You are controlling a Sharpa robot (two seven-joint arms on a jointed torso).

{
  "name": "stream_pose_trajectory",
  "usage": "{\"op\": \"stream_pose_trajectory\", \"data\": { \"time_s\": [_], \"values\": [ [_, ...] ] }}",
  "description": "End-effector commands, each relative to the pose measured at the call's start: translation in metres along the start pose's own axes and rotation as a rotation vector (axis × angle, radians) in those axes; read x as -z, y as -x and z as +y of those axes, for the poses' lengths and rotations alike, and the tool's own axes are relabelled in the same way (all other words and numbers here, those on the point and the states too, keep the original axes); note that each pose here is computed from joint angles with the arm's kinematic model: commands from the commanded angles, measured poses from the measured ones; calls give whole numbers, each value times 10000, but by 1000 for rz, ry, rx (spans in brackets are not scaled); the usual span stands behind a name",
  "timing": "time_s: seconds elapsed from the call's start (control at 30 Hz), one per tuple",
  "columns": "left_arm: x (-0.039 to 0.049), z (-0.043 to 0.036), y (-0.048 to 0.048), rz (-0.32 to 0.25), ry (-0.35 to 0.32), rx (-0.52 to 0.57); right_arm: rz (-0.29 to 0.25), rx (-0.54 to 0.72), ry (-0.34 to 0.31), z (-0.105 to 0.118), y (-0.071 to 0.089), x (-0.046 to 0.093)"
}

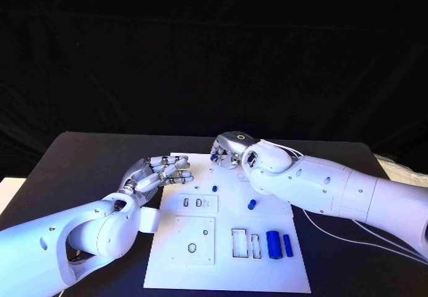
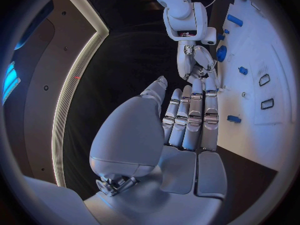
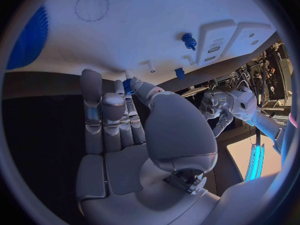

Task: Assemble the parts on the task board

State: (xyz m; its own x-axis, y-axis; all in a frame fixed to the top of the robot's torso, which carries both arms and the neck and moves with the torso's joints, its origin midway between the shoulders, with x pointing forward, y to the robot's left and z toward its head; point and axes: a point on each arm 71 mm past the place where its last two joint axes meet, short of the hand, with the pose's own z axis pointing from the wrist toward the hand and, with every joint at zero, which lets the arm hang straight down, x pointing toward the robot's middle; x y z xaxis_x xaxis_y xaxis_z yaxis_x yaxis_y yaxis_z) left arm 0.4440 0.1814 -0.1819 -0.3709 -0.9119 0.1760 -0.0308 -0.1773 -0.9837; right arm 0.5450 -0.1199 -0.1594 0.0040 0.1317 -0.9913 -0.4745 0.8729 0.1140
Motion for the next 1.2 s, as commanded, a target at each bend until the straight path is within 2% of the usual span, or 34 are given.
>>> {"op": "stream_pose_trajectory", "data": {
  "time_s": [0.03,0.67,1.2],
  "values": [
    [-3,-13,-19,19,-7,10,32,21,-15,-27,-81,32],
    [-1,-14,-6,15,-8,9,15,24,-8,-38,-32,103],
    [1,-14,-13,18,-4,10,15,12,-11,-8,-45,56]
  ]
}}
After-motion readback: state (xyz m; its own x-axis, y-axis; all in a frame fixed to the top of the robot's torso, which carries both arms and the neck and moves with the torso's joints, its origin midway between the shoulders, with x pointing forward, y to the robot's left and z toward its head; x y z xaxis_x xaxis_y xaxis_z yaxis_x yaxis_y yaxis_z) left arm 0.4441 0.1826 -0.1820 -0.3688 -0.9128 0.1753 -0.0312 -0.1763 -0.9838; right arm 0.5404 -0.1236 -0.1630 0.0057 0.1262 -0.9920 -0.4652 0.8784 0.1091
